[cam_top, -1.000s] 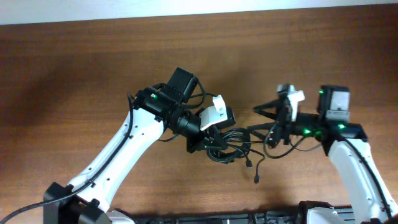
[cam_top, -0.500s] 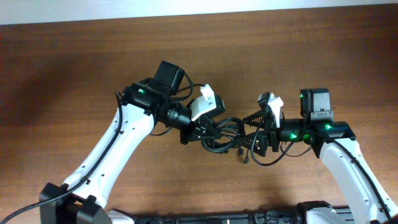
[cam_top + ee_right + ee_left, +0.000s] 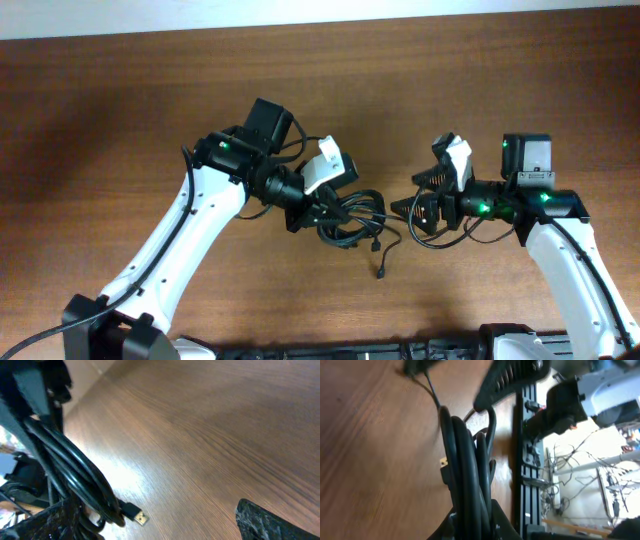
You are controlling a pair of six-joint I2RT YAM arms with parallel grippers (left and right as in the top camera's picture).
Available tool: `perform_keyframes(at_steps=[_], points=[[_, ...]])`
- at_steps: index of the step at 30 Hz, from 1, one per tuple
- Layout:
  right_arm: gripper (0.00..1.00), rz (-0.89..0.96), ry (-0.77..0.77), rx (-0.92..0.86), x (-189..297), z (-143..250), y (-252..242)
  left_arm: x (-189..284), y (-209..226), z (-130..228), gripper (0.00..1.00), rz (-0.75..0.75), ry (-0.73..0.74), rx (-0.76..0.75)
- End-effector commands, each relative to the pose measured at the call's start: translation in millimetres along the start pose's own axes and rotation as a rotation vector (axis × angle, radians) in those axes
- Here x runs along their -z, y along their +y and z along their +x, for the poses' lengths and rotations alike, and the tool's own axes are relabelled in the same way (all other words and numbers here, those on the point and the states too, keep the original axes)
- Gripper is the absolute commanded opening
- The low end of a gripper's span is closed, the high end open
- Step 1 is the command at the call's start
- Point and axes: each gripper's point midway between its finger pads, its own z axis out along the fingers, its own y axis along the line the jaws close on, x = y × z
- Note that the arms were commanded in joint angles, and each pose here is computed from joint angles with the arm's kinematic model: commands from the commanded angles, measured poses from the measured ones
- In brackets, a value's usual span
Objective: Untangle cables
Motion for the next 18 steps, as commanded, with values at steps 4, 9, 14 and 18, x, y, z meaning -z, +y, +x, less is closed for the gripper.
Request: perform_keyframes(at_steps=[4,9,14,18], points=[[0.98,0.074,0.072,-0.042,-1,15,-9,8,-1,-28,0.00,-0.009,-0.103,0.052],[0.98,0.112,0.159,0.036,-19,24,-5,9,4,-36,0.00,-0.020,-0.133,0.126],[1.00,0.045,0.097,0.080,-22,9,6,5,-7,-41,0.00,0.031,-0.145,0.113],[0.99,0.038,0.034,0.158,-24,-9,5,-18,-36,-43,0.00,0.098,-0.096,-0.017]])
